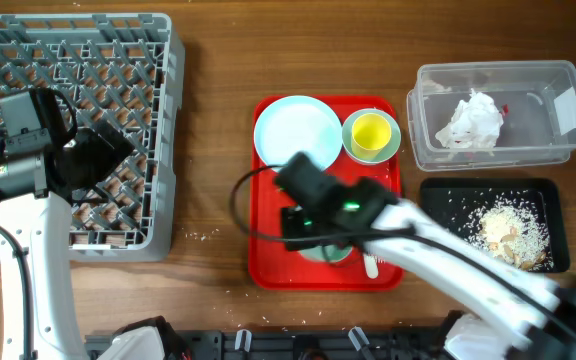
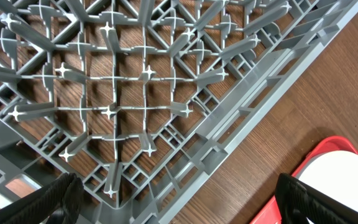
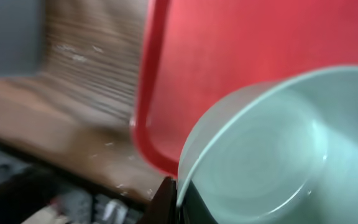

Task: Sort waste into correct bins and load items into the dishwasher rack
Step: 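Carry the emptied green bowl left and set it on the red tray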

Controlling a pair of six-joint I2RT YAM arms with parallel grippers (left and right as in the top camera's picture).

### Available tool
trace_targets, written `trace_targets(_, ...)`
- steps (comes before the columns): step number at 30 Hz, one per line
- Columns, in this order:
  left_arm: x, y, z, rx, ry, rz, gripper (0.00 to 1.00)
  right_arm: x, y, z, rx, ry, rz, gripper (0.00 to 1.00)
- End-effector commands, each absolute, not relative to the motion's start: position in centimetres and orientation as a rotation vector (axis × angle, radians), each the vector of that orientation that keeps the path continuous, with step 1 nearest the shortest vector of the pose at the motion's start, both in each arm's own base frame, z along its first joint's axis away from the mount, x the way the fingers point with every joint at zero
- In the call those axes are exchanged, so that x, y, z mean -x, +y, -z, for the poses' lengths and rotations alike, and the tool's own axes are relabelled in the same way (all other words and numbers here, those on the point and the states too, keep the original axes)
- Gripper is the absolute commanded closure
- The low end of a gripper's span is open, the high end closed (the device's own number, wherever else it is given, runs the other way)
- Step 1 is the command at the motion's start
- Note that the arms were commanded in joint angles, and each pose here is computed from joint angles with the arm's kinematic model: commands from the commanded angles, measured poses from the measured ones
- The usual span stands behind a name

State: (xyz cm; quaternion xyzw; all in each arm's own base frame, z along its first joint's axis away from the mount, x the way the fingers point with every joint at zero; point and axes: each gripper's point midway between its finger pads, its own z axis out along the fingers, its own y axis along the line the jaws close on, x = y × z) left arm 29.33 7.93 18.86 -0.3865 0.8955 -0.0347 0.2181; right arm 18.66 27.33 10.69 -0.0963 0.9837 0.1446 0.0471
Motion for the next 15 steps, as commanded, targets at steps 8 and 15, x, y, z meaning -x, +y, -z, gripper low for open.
trace_targets(8, -29.5, 8.2, -19.1, 1.073, 2.472, 0.093, 0.0, -19.9, 28.0, -6.4, 0.222, 3.033, -0.288, 0.94)
trace_targets(15, -29.5, 8.2, -19.1, 1.073, 2.472, 0.093, 0.0, -20.6, 29.4, -6.7, 0.26, 2.986, -0.367, 0.65)
